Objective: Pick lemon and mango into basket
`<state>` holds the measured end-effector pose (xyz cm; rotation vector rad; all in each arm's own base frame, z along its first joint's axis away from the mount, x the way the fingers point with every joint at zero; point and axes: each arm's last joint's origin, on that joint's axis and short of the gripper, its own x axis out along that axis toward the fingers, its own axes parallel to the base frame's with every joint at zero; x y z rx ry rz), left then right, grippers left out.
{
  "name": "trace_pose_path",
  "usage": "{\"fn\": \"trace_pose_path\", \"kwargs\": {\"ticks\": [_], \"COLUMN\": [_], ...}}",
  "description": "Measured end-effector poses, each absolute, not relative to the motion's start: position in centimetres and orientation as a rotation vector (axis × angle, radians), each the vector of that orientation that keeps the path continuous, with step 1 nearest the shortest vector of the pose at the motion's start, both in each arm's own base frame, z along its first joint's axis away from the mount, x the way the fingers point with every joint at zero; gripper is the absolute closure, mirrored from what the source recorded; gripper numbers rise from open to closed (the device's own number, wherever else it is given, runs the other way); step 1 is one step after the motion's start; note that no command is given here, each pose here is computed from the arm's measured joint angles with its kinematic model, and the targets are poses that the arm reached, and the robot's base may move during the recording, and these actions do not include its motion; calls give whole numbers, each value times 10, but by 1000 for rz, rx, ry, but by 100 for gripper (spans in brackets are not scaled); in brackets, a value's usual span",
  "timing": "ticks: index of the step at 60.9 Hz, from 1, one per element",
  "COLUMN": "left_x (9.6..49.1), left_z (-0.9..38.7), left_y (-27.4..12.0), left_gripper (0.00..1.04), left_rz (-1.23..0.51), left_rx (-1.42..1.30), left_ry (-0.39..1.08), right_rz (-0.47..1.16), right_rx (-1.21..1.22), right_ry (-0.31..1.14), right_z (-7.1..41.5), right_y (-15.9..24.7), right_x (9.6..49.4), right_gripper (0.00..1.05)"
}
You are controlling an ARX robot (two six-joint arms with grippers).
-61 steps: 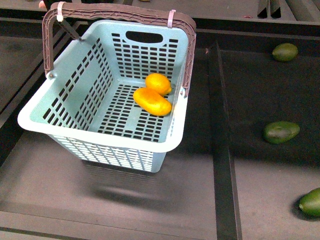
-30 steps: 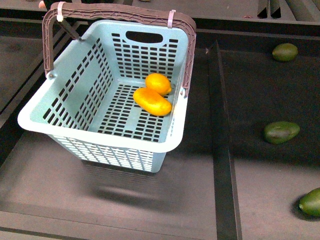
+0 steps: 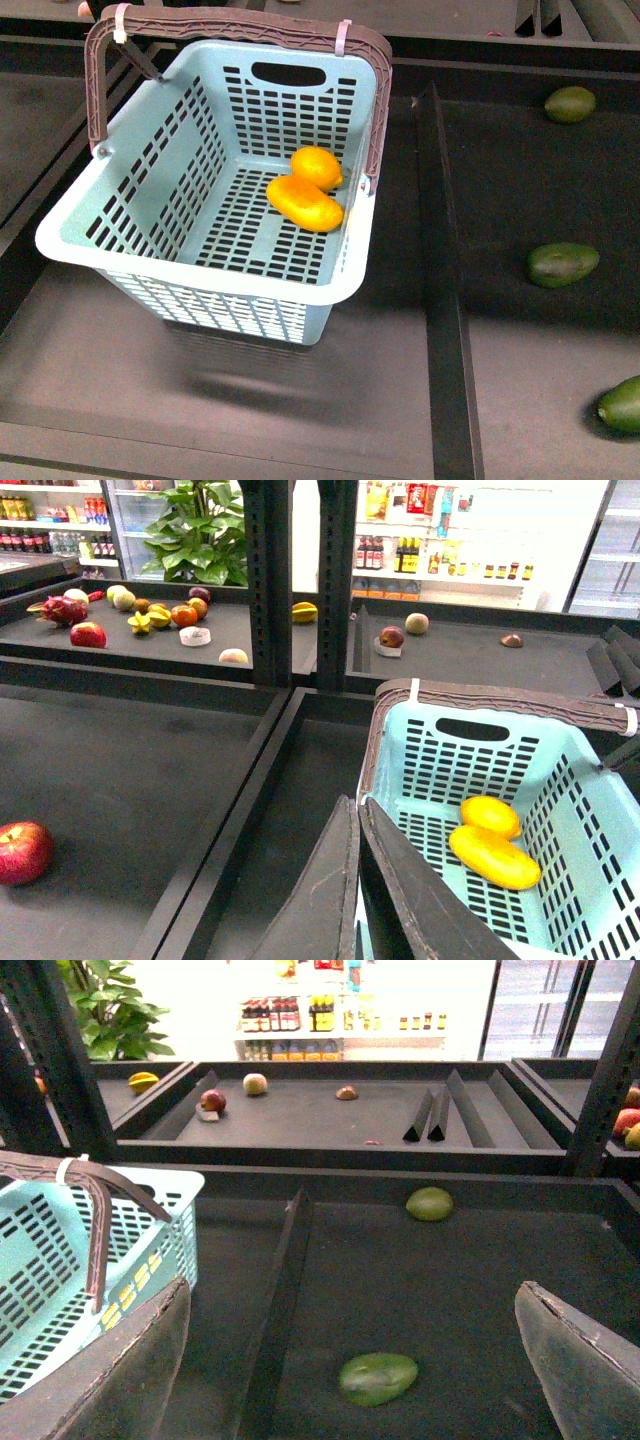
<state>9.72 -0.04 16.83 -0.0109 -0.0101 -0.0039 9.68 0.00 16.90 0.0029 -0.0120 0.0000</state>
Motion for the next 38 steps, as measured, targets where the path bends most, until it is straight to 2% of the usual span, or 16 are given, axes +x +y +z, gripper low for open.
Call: {"fn": "trace_pose_path", "kwargs": {"ticks": [9,38], "left_x": [97,97], "left_z": [168,168], "left_y": [0,0], "left_gripper": [101,6], "left_rz": [-4,-3], "left_rx": [-12,-11], "left_ry": [-10,-10], "right_rz": [0,0], "right_rx": [3,3], "right_ry": [-12,-12], "right_z": [169,169], "right_y": [0,0], "right_x": [97,97], "right_gripper": [9,9]}}
